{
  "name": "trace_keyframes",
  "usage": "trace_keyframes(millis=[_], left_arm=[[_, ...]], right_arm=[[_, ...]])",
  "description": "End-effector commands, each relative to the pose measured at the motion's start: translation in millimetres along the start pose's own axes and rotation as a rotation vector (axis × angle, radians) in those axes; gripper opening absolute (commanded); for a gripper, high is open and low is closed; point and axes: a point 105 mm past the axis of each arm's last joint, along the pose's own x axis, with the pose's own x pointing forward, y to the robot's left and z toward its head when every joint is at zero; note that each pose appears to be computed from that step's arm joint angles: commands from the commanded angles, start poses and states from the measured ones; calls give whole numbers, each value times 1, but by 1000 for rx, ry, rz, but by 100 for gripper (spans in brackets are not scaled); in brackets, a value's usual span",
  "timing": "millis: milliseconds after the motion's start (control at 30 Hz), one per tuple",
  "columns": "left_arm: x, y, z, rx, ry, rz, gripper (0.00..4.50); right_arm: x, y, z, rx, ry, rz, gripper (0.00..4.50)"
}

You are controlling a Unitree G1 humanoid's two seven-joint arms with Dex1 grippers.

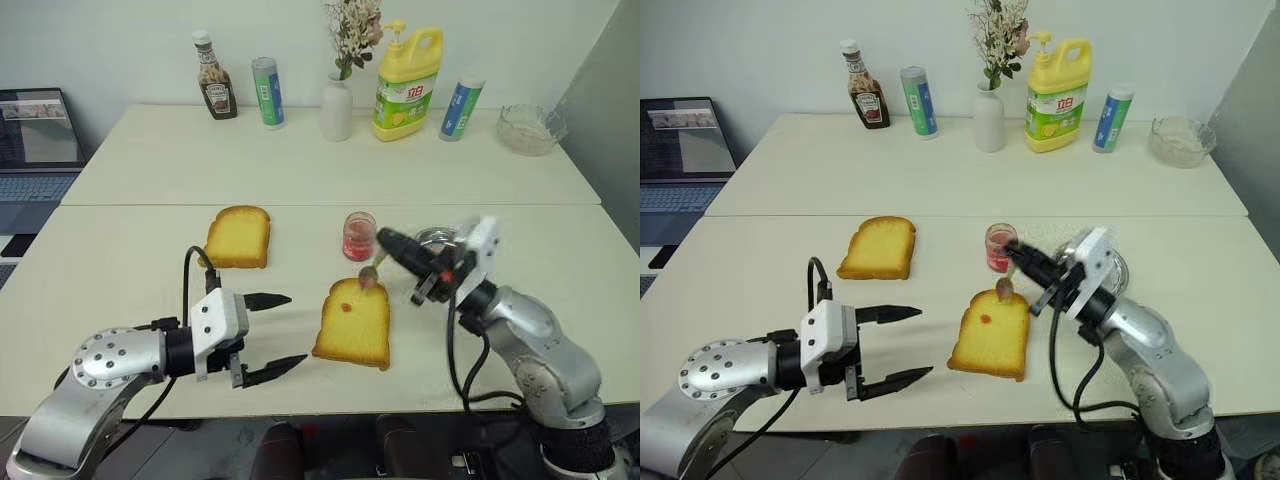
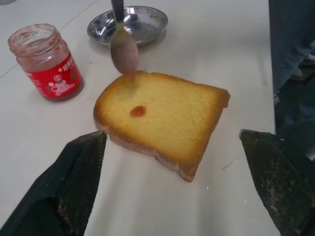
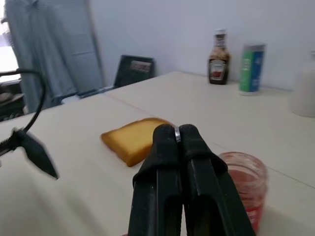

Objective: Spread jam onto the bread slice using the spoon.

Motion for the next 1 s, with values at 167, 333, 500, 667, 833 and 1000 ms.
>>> trace_keyframes(millis=[167, 333, 500, 667, 833, 1000], left_arm=[[2, 1, 7, 32, -33, 4, 450], [2, 2, 7, 39, -31, -6, 450], [5, 1, 6, 42, -34, -14, 450], [5, 1, 5, 43, -33, -18, 450], [4, 0, 2, 40, -26, -16, 450], [3, 0, 1, 40, -21, -18, 450]], right_arm=[[-9, 6, -19, 349, 37, -62, 2], [4, -4, -25, 447, 19, -121, 2], [13, -17, -43, 525, 51, -190, 2], [12, -13, -59, 595, 117, -191, 2], [2, 2, -75, 646, 209, -132, 2], [-13, 10, -77, 702, 263, -88, 2]])
